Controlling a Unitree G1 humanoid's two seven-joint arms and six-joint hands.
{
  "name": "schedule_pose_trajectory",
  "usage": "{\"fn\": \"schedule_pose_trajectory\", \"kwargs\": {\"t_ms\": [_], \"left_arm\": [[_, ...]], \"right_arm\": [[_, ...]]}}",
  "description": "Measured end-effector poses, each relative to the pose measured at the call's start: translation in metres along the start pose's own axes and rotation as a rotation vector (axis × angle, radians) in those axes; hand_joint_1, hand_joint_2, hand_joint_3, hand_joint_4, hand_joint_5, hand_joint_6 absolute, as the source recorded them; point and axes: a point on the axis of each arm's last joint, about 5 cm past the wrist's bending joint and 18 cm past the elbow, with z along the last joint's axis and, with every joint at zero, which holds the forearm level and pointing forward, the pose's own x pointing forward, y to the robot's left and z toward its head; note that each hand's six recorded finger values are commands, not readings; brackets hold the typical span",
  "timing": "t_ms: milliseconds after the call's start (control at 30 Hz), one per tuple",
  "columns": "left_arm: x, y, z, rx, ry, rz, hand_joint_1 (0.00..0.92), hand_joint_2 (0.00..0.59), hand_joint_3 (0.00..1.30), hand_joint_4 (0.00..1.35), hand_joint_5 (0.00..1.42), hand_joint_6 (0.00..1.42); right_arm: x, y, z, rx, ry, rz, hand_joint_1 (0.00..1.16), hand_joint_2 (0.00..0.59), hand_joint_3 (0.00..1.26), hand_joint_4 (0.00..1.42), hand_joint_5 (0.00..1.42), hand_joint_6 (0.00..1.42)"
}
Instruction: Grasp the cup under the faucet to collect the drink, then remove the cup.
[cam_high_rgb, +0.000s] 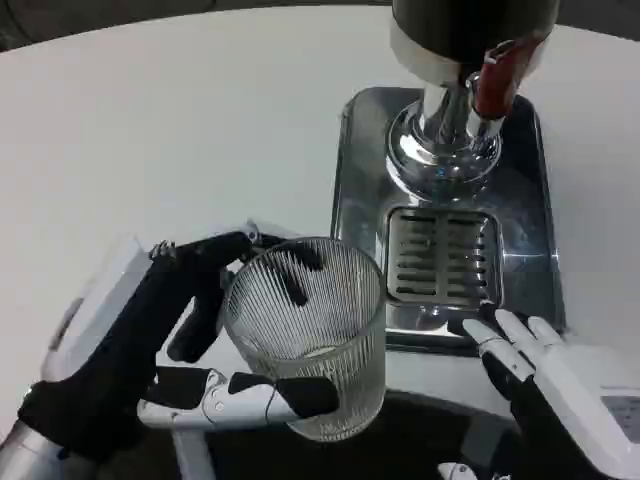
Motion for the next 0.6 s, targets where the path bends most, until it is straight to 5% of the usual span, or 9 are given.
{"fn": "schedule_pose_trajectory", "kwargs": {"t_ms": [600], "left_arm": [[0.0004,0.0006,0.0010,0.003,-0.006,0.002,0.523,0.080,1.06,1.22,1.40,1.42]], "right_arm": [[-0.0012,0.0005,-0.0007,-0.001,0.004,0.003,0.46,0.404,0.10,0.00,0.00,0.00]]}}
